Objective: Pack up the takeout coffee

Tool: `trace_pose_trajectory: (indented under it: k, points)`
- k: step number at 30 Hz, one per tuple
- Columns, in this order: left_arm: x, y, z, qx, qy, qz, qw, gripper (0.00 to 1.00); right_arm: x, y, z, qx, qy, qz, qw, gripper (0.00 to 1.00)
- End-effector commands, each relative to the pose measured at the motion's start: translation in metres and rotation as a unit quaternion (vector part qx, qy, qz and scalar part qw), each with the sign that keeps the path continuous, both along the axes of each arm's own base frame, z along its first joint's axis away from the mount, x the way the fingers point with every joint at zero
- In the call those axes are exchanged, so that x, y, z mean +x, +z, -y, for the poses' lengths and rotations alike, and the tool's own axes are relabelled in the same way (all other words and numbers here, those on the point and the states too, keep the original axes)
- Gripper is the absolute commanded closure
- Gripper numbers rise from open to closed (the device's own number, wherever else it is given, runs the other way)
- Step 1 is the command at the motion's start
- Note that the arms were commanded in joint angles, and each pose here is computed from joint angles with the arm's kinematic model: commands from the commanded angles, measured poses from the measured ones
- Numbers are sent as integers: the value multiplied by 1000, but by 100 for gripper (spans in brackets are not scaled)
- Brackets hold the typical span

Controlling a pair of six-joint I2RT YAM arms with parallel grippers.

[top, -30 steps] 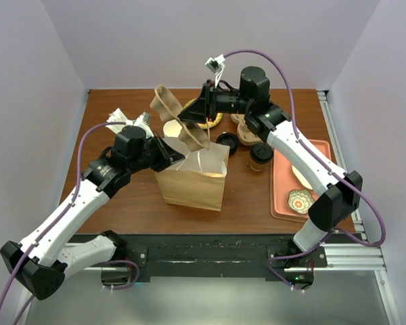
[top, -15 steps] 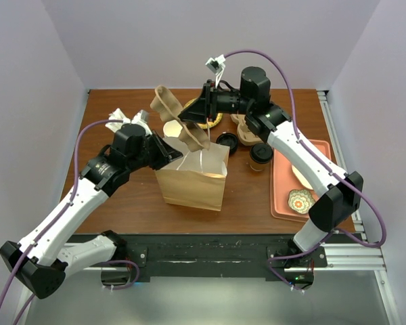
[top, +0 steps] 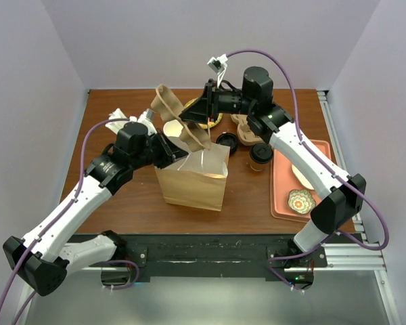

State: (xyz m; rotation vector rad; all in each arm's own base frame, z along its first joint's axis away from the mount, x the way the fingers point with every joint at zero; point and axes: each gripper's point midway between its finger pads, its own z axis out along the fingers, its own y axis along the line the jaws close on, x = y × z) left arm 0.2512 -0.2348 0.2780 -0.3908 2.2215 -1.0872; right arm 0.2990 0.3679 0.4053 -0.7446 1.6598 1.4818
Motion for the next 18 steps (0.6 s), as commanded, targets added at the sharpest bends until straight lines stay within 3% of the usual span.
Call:
trace_pose_trajectory:
  k: [1, 18]
  points:
    - [-12, 34, 20, -77, -60, 51, 994, 100, -9, 27, 9, 24, -6, 34, 999, 79]
    - [-35, 51, 36, -111, -149, 85, 979, 100, -4, 15, 9, 8, -15, 29, 999, 79]
